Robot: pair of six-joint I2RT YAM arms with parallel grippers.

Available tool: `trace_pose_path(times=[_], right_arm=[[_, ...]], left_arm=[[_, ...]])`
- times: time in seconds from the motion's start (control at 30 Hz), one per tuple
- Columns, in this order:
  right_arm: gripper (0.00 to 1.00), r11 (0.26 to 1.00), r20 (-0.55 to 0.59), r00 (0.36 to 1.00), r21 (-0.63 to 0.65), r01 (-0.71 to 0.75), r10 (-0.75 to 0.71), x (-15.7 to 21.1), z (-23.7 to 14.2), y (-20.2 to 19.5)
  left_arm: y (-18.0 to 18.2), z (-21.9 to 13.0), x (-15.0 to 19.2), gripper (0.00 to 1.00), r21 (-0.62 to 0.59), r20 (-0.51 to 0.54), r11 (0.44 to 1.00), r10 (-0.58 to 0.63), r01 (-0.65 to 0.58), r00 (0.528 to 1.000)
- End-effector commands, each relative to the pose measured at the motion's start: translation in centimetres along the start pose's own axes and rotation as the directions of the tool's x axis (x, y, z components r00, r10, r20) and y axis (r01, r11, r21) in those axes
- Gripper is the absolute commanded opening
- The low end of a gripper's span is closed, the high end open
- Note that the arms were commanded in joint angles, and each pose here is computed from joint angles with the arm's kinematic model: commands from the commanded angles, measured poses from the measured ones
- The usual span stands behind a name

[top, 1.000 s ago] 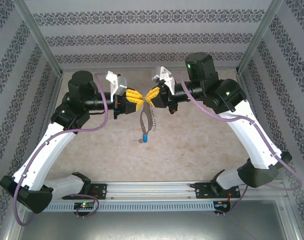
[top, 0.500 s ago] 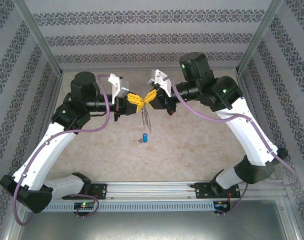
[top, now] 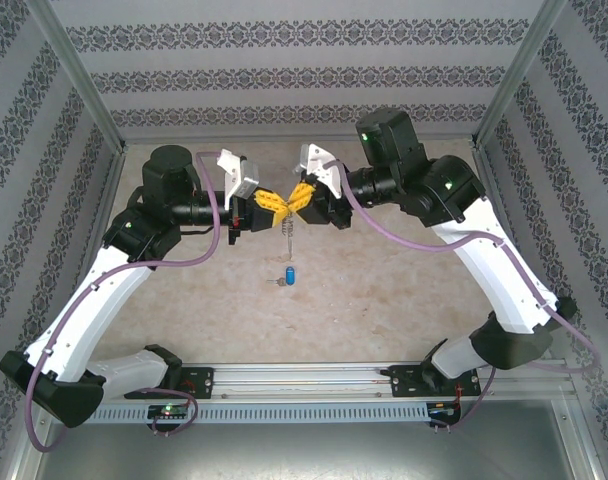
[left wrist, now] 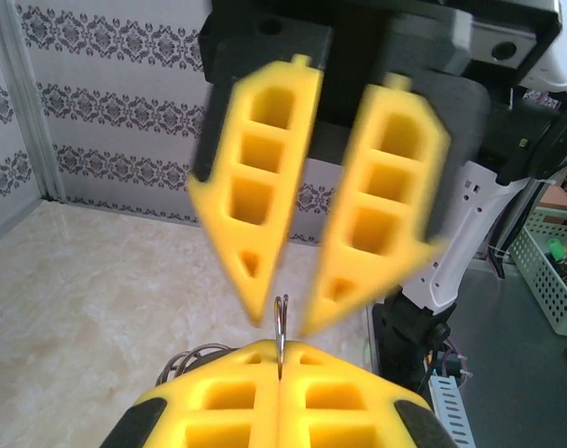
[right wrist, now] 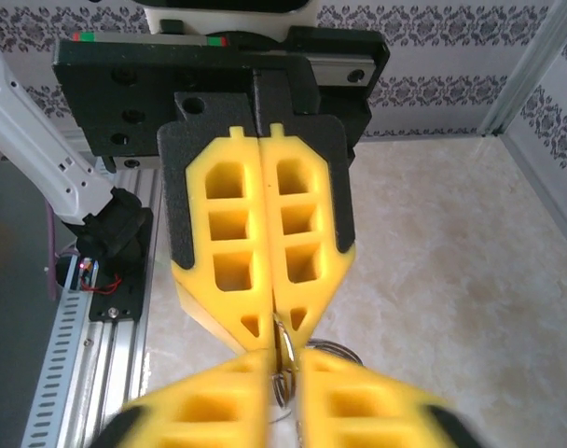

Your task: Put the keys on the keyring

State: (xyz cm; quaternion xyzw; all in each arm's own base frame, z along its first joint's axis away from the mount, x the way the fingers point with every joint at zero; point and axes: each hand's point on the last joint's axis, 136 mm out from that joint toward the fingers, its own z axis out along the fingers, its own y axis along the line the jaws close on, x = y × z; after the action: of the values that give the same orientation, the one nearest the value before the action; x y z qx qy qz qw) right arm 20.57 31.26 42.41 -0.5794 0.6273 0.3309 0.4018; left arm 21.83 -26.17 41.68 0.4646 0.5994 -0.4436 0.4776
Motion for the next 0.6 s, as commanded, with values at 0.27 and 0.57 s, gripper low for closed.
trace_pose_path(times=[0.27, 0.57], right_arm=[[0.98, 0.945, 0.087, 0.976, 0.248, -0.216, 0.200, 1.6, -1.7, -5.3], [0.98, 0.581, -0.054, 0.691, 0.591, -0.559, 0.720, 16.7, -0.5, -11.4]], left_arm=[[2.4, -2.4, 2.0, 0.00, -0.171, 0.068, 0.980, -0.088, 0.098, 0.994], [7.3, -6.7, 8.1, 0.00, -0.516, 0.163, 0.802, -0.253, 0.301, 0.954]])
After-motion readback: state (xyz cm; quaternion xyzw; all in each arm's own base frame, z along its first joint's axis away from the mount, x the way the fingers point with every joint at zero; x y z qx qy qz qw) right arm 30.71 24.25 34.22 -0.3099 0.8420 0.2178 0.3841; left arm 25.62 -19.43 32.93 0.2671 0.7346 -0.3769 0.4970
